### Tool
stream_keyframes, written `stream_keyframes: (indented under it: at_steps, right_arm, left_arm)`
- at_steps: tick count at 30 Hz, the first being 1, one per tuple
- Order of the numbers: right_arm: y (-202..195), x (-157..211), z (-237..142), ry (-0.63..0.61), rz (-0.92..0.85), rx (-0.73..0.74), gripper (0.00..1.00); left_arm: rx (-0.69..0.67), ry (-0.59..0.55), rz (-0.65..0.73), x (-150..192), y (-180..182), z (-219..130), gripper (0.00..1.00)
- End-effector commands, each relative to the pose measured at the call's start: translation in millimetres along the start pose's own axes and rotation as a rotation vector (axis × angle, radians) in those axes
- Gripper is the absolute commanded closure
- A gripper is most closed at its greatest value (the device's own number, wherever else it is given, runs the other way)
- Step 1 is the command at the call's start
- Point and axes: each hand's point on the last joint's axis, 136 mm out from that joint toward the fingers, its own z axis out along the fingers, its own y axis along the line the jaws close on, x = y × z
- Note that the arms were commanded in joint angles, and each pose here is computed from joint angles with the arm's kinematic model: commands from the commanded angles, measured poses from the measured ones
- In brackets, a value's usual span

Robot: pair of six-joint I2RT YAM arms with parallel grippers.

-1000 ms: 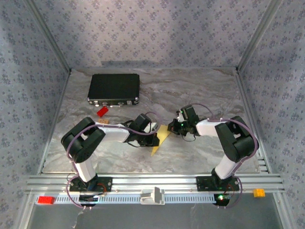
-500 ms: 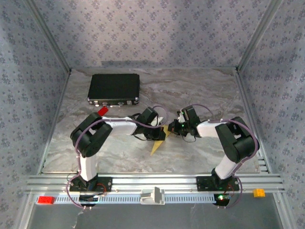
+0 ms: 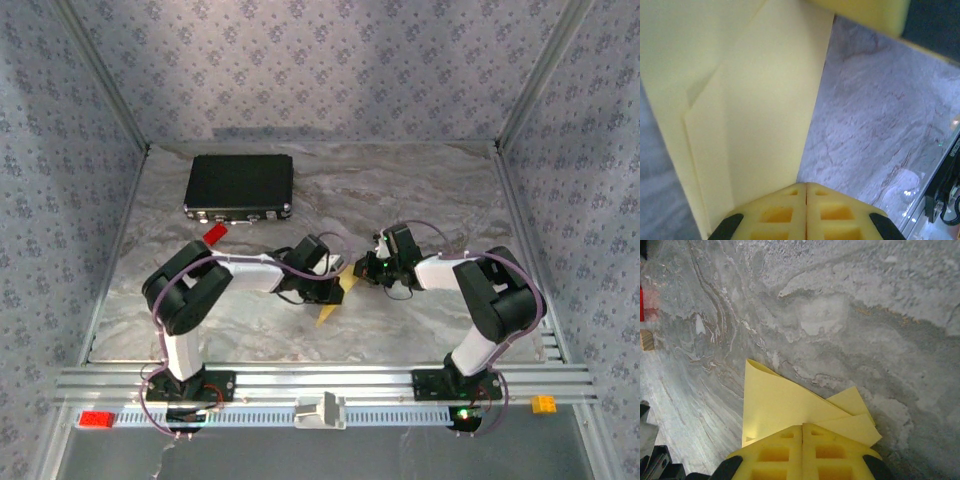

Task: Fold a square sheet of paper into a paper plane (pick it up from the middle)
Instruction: Fold the wing for the fifth time at the center of the table.

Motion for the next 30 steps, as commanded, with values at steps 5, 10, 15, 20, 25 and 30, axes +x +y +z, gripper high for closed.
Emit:
stream_keyframes:
  at_steps: [5,10,15,20,25,30]
  right_arm:
    - [-35.0,13.8,0.2,0.032,0.065,0.131,0.98]
    - [-31.8,11.9,-0.1,0.029,0.059,0.128,0.98]
    - [-28.0,10.8,1.5,0.034,0.052,0.125,0.98]
    - [-24.6,10.3,1.3,0.036,0.041,0.116,0.98]
    - [-23.0,8.7,1.3,0.035,0.039,0.113,0.98]
    - [-21.7,7.7,1.2,0.034,0.037,0.112,0.98]
  left_arm:
    - [-0.059,0.1,-0.038,43.4,18.5,-9.2,0.93]
    - [-0.089,0.124,-0.061,58.3,28.4,-9.5,0.94]
    - [-0.051,0.085,-0.039,48.6,12.9,-17.0,0.95]
    - [-0.027,-0.03,0.029,20.6,-16.6,-44.3,0.93]
    - [-0.015,-0.096,0.032,0.1,-19.8,-57.2,0.9]
    - [0.012,-0.073,0.042,-16.5,-25.3,-43.8,0.91]
